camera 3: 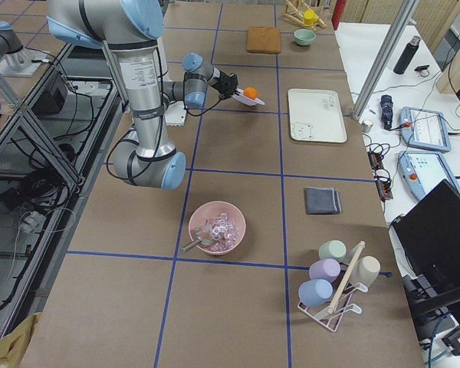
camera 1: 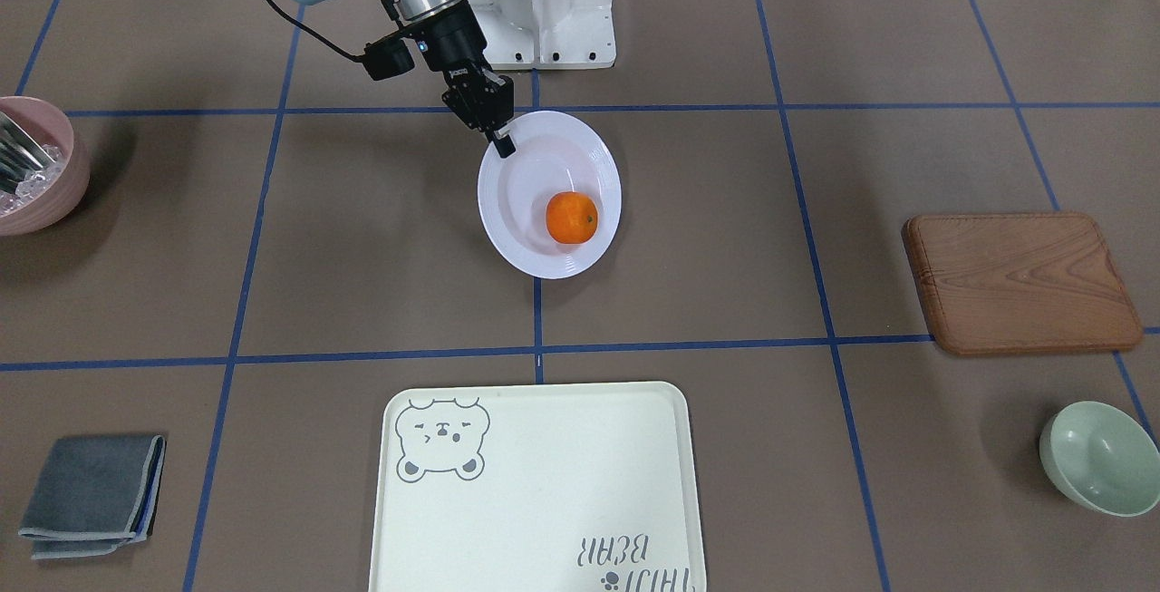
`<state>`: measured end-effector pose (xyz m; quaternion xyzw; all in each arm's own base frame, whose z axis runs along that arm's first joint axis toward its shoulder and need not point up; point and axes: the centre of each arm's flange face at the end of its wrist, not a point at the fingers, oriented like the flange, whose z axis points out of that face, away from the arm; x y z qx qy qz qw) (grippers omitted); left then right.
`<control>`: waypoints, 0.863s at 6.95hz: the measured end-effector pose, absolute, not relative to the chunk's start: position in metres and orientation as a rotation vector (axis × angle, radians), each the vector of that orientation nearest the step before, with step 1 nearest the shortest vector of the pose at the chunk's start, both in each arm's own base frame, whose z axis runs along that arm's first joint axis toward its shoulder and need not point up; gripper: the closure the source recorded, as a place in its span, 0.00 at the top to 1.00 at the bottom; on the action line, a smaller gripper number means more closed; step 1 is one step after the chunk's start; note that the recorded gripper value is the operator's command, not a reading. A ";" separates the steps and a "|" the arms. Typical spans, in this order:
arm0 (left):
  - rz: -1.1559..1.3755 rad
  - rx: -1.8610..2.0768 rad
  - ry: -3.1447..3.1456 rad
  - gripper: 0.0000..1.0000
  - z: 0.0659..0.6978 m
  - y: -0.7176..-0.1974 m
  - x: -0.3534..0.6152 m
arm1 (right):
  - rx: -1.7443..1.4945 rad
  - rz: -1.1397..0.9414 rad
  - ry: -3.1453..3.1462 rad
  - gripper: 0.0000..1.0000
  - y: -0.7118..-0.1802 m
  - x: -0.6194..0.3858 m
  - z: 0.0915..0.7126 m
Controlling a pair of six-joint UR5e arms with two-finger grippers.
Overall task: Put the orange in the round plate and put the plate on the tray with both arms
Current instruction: 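Lift the plate with the orange and carry it onto the cream tray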
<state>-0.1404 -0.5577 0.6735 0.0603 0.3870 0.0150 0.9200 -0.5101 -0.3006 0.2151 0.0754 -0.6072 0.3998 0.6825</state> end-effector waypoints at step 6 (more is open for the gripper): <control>0.033 0.129 0.794 0.99 0.671 -0.558 -0.140 | 0.173 1.008 -1.317 0.00 -0.453 -0.458 0.202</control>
